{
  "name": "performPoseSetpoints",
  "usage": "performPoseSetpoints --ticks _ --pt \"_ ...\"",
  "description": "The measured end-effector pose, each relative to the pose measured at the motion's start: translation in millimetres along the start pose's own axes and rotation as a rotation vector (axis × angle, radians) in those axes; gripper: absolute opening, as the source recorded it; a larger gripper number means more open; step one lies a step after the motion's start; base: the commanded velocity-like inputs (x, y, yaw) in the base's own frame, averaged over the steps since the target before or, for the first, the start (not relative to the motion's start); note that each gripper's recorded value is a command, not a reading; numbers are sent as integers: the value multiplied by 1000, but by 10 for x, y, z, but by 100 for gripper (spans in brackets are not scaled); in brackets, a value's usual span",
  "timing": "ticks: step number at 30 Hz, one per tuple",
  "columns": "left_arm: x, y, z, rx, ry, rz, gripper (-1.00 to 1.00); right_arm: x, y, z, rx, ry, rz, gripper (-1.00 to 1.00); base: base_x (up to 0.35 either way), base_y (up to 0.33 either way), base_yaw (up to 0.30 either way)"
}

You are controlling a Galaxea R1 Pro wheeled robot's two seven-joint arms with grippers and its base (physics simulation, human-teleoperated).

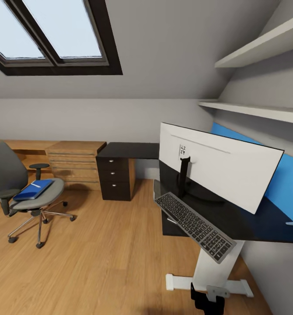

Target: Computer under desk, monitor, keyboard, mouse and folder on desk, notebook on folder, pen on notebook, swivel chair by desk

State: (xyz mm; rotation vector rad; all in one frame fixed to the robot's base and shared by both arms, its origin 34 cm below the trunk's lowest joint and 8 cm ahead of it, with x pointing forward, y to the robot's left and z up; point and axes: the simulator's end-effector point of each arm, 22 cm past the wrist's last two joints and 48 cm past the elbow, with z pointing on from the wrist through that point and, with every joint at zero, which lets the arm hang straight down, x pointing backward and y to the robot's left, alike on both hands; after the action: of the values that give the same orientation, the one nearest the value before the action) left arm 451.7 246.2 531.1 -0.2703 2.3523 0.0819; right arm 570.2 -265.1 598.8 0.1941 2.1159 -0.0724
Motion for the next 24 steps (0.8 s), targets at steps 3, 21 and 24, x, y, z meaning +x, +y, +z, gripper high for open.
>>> performPoseSetpoints --ticks 3,21,24 --pt "-35 3 -34 0 0 0 100 -42 8 -26 0 0 1 100 0 0 0" --pt "-36 8 -33 0 0 1 100 -49 11 -25 0 -2 4 100 -4 -5 0" --pt "-36 11 -32 -1 0 1 100 -49 12 -24 0 -2 4 100 -101 -130 0"
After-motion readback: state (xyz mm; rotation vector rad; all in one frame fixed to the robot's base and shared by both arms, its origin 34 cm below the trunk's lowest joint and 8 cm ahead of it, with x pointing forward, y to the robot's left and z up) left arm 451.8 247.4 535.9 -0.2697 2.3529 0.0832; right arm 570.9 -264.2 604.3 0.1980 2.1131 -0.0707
